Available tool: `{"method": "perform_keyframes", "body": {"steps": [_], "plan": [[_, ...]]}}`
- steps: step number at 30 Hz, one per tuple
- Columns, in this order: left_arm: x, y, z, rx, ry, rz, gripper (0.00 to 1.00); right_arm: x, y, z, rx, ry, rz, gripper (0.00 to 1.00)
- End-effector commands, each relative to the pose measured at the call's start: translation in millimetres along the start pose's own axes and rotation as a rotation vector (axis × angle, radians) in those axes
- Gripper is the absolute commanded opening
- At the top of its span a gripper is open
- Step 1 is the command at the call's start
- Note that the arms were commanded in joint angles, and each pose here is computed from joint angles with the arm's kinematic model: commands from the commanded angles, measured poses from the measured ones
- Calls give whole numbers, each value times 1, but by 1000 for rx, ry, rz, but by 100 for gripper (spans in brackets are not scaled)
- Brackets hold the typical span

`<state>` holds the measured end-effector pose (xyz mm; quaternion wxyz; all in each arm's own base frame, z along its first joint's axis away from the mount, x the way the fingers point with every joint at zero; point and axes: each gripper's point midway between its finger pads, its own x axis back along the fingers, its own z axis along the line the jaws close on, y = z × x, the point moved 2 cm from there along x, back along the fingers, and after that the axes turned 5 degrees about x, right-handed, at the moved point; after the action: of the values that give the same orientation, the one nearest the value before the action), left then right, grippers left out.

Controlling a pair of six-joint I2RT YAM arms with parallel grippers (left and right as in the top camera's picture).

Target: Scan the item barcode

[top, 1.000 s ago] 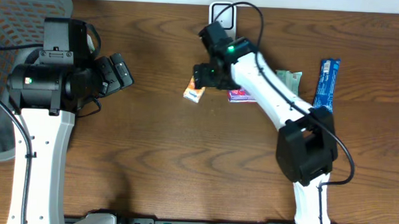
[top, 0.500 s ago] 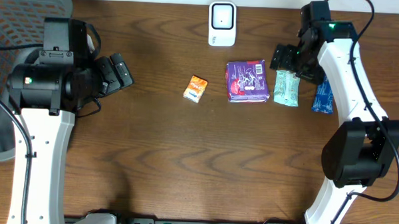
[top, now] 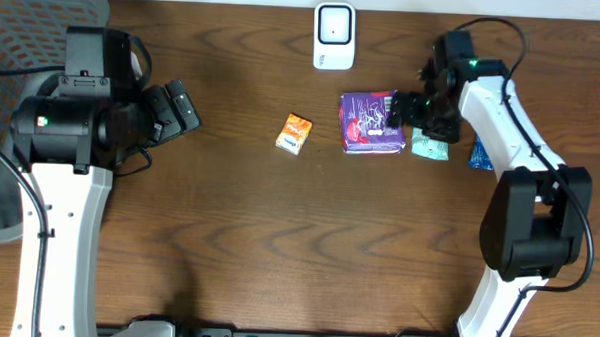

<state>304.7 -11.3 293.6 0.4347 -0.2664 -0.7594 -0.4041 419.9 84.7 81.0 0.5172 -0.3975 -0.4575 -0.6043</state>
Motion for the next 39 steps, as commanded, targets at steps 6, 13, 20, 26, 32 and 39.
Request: {"method": "perform_keyframes", "body": {"steps": [6,13,20,26,32,39], "plan": [[1,1,2,1,8,-4,98,-15,-11,25,123,184,20,90],[1,1,2,1,8,-4,98,-19,-18,25,87,184,46,95],[1,1,2,1,8,-3,98,-29,-22,18,82,161,43,86],[1,1,2,1,8,-3,98,-29,-11,19,76,168,-4,78],[1,1,2,1,8,-4,98,-29,-5,19,77,170,-33,77],[1,1,2,1,8,-4,98,-39,-10,12,60,135,-11,57]]}}
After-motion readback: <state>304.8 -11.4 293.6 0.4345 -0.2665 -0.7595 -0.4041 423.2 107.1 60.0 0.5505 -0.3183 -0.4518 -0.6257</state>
